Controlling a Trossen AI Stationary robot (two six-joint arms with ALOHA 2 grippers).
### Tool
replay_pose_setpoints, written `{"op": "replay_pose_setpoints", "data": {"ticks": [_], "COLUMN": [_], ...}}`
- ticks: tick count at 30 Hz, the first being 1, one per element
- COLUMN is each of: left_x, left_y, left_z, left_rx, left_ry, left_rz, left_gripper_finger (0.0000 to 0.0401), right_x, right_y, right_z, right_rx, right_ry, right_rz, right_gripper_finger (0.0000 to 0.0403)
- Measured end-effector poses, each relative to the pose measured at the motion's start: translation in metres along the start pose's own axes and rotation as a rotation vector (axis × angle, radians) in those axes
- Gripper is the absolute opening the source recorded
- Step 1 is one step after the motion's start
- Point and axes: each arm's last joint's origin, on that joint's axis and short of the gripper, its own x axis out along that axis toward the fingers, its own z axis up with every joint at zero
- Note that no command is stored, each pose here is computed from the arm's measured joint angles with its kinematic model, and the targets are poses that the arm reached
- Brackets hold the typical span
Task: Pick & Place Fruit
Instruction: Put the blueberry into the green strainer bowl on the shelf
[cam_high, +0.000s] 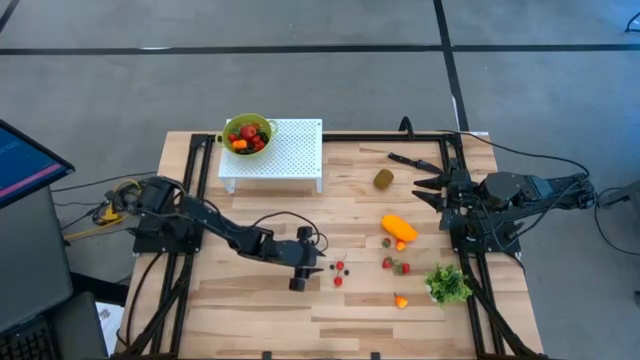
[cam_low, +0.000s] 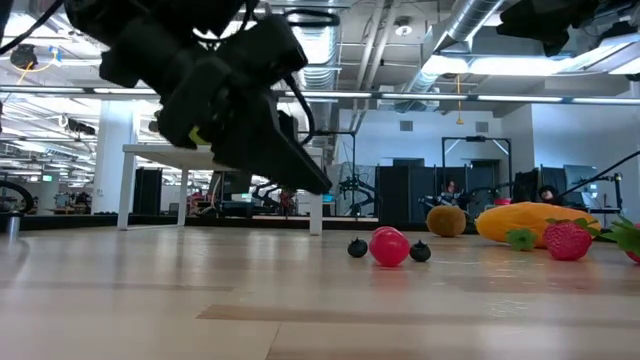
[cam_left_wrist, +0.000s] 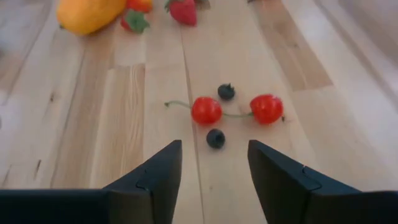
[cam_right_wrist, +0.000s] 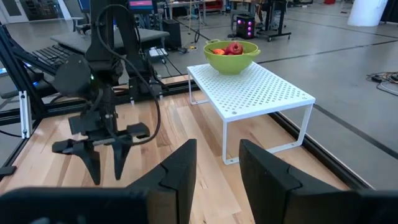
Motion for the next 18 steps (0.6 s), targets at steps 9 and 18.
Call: {"op": "replay_pose_setpoints", "data": {"ticks": [9, 18], "left_x": [0.004, 0.022], "left_y": [0.005, 0.002], "left_z": [-0.001, -0.016], "left_rx": [-0.009, -0.002], "left_ry": [-0.004, 0.011], "left_rz": [0.020, 0.011], "left_gripper_finger": [0.0265, 0.0261], "right_x": [0.000, 0.000], "right_y": [0.000, 0.000], "right_z": [0.000, 0.000], "right_rx": [0.000, 0.000], "right_ry": [0.000, 0.000], "right_rz": [0.000, 0.000], "right_gripper_finger": [0.0116, 0.0116]}}
